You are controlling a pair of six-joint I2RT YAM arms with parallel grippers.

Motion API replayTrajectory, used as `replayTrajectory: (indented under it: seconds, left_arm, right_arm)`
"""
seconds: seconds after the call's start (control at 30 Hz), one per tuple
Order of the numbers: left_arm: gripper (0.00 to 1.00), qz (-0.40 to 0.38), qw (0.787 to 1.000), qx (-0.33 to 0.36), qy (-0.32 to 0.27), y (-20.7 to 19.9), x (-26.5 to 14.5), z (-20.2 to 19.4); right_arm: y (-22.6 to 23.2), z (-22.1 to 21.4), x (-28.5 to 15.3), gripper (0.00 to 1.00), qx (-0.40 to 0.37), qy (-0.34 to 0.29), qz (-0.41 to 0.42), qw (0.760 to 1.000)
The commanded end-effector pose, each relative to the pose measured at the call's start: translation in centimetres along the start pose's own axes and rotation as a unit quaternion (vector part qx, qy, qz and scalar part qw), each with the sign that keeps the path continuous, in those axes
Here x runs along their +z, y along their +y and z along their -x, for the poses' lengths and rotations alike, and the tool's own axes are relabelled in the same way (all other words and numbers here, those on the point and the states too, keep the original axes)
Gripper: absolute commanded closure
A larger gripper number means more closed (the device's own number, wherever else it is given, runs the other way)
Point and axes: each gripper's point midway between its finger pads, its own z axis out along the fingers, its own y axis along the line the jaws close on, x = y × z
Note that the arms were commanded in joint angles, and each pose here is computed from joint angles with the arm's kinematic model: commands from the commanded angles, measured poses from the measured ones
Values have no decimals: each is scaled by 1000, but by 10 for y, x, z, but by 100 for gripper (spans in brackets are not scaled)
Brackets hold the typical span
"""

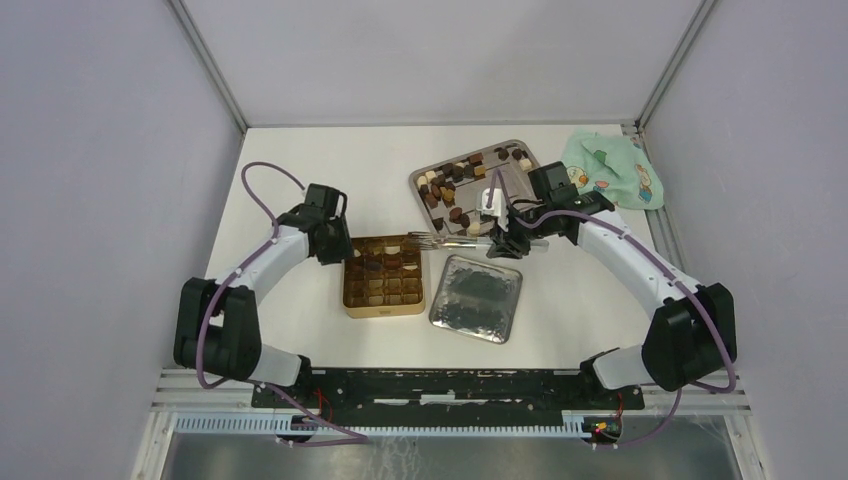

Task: Pack the chocolate
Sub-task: Place the fake chocolate in the packing box, then adjust the packing box at the center of the board.

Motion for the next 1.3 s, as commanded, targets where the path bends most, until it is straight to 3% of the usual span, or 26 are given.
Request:
replayTrajectory:
  seconds: [0.0,0.43,0.8,1.03,1.27]
  left_arm:
    - [61,-7,999,29,-44,-10,1,33]
    - [65,-8,998,36,-44,-17,14,46]
    - [98,-3,998,39,-45,-14,17,44]
    - [98,-32,989,37,-136,-20,-17,67]
    - [98,-61,962,50,-260,-24,-61,83]
  right_arm:
    - [16,23,1,100,-39,-35,17,998]
    - [35,22,8,100,-56,-28,41,997]
    - [42,20,4,100,-80,-11,53,995]
    - [39,25,-3,100,-92,-1,49,995]
    - [35,49,-19,100,-118,-11,44,992]
